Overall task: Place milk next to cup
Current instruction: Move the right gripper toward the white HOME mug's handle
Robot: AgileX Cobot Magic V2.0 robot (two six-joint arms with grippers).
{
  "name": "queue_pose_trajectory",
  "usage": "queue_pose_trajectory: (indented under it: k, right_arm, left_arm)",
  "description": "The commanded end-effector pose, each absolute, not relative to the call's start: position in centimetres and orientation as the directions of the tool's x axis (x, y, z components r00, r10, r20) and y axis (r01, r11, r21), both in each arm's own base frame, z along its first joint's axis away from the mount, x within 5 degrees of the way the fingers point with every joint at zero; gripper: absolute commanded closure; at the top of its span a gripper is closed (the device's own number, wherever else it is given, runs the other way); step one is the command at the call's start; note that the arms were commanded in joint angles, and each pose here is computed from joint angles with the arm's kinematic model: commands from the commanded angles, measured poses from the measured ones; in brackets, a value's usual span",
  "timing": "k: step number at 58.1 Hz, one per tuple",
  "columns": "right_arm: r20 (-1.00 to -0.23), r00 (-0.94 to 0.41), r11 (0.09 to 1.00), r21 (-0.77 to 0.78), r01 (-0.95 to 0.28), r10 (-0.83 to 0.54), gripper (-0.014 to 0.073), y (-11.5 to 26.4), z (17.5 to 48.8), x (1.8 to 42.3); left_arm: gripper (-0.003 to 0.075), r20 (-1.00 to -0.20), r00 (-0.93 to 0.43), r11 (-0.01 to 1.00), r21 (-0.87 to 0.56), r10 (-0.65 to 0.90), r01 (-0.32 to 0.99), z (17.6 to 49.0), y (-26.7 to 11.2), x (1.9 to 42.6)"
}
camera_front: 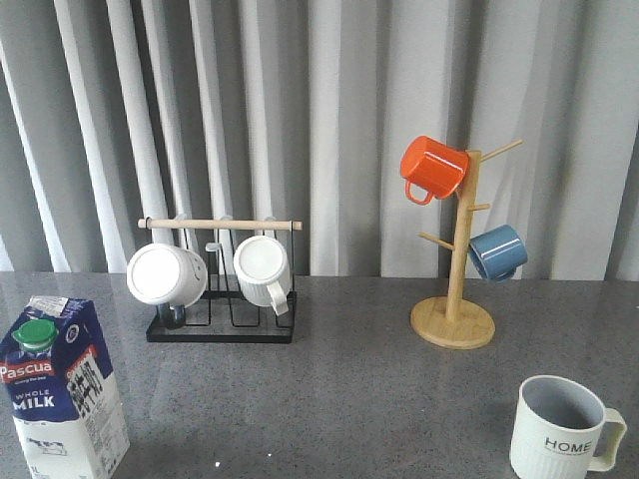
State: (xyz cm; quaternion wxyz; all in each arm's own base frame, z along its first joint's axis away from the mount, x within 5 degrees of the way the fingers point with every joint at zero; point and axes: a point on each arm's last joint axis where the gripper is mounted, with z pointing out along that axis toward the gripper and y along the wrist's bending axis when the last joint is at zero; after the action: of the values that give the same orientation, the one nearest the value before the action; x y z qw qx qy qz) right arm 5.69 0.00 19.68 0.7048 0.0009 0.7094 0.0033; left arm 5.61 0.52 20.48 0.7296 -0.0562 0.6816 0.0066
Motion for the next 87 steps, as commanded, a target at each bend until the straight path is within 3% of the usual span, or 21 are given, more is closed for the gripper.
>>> queue_pose_trajectory:
  k: [1,81,87]
  right_arm:
    - [-0.997,0.079,1.000,-0.008,-0.006,-0.008,0.0598,0.04,20.29,5.60]
    - [-0.997,0.079,1.000,-0.008,-0.006,-0.008,0.0598,0.04,20.29,5.60]
    - [-0.989,0.146,1.000,-0.010,-0.012,-0.008,0.0598,0.10,21.02,5.51]
  left_arm:
    - [0.0726,-0.983,0.171,0.994,-0.078,-0.064,-0.074,21.76,0.46,5.35]
    - [0.0727,-0.983,0.171,0.994,-0.078,-0.065,-0.073,21.76,0.45,5.35]
    - [0.0727,-0.974,0.225,0.996,-0.054,-0.037,-0.071,22.31,0.42,5.25]
